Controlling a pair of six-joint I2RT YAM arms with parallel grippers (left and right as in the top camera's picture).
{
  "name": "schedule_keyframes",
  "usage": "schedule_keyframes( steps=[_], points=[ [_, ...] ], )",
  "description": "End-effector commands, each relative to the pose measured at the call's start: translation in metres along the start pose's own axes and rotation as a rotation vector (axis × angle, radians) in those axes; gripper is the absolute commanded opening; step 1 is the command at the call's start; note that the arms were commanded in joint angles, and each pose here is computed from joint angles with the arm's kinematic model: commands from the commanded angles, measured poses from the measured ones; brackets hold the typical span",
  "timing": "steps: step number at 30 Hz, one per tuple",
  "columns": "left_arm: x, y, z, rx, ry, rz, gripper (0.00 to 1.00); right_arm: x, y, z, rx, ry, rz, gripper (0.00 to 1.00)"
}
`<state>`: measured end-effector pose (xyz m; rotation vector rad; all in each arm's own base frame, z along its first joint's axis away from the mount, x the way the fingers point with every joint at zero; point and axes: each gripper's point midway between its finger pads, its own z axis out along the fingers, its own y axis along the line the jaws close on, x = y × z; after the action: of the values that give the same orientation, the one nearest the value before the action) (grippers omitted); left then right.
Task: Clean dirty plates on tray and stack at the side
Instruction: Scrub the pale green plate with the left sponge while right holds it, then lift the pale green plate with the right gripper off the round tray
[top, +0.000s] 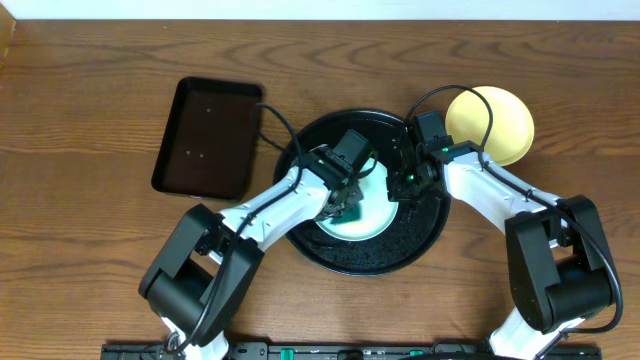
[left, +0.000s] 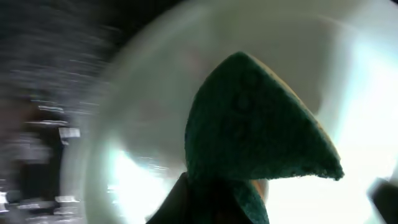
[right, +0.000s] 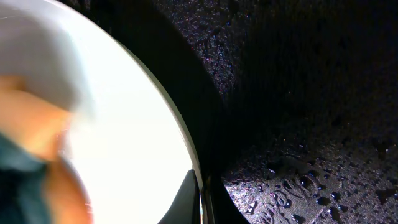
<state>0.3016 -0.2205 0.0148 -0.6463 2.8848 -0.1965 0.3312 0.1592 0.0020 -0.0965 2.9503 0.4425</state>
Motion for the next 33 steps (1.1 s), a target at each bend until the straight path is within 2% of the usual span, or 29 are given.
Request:
schedule_keyframes(
  steps=[1,7,12,16,21,26,33],
  points=[
    [-0.040,0.070,0.001,-0.249,-0.166,-0.047,0.07,0.011,-0.025,0.014,0.128,0.034,0.013,0.01],
    [-0.077,0.088,-0.041,-0.223,-0.268,-0.142,0.08,0.012,-0.024,0.014,0.125,0.038,0.014,0.01],
    [-0.101,0.094,-0.090,-0.129,-0.355,-0.185,0.08,0.002,-0.017,-0.003,0.110,0.003,0.006,0.01],
    [-0.112,0.104,-0.129,-0.074,-0.413,-0.157,0.08,-0.022,0.001,-0.046,0.081,-0.110,-0.062,0.01],
    [-0.116,0.113,-0.138,-0.083,-0.403,-0.054,0.07,-0.046,0.012,-0.103,0.122,-0.272,-0.139,0.01],
    [-0.122,0.114,-0.128,-0.058,-0.343,0.054,0.07,-0.059,0.004,-0.156,0.342,-0.428,-0.259,0.01],
    [-0.146,0.135,-0.127,-0.029,-0.339,0.026,0.07,-0.064,0.013,-0.193,0.660,-0.514,-0.538,0.01]
  ],
)
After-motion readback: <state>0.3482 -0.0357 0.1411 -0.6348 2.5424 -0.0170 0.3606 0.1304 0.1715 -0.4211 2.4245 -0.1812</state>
